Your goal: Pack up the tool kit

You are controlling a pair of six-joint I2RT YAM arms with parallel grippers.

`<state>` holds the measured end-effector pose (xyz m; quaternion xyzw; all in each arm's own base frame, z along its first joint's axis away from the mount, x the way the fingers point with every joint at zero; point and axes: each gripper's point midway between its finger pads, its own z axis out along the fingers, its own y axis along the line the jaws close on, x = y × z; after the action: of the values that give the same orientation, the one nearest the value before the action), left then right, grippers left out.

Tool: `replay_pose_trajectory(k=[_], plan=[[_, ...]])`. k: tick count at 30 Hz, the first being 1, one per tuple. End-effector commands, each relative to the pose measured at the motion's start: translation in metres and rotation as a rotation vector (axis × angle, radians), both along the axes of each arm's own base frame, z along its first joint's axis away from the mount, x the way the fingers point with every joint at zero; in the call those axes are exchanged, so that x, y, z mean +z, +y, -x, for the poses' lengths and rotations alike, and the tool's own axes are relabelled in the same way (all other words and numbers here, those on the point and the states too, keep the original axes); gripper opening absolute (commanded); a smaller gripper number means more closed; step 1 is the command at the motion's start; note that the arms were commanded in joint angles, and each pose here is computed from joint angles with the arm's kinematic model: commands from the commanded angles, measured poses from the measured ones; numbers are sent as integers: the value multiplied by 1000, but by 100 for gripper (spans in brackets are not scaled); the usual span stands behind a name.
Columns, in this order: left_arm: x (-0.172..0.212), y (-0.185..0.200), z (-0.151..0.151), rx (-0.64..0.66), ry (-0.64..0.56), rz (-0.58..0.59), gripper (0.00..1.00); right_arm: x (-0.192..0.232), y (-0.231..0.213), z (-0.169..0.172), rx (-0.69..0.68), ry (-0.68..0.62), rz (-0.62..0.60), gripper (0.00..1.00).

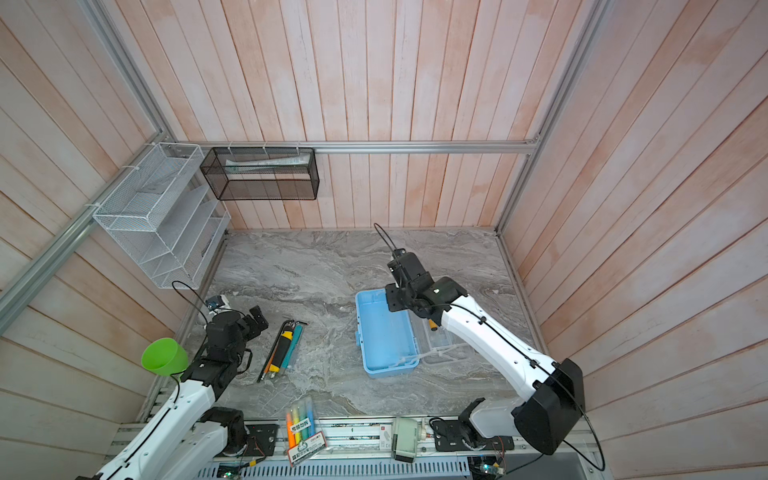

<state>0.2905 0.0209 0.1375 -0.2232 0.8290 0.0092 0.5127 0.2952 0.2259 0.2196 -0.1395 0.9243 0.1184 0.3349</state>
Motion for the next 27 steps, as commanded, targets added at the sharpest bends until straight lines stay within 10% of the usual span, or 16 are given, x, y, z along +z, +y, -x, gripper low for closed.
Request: replay_pose_trajectory(k=[1, 15, 27], plan=[[2, 2, 0, 10, -12, 4, 100, 8, 58, 10, 76, -29, -149, 45], [3, 0, 2, -3, -29, 25, 100, -83, 216, 83, 389, 75, -136, 46], [1, 5, 4, 31, -16, 23, 100, -128, 253, 72, 357, 107, -62, 48]])
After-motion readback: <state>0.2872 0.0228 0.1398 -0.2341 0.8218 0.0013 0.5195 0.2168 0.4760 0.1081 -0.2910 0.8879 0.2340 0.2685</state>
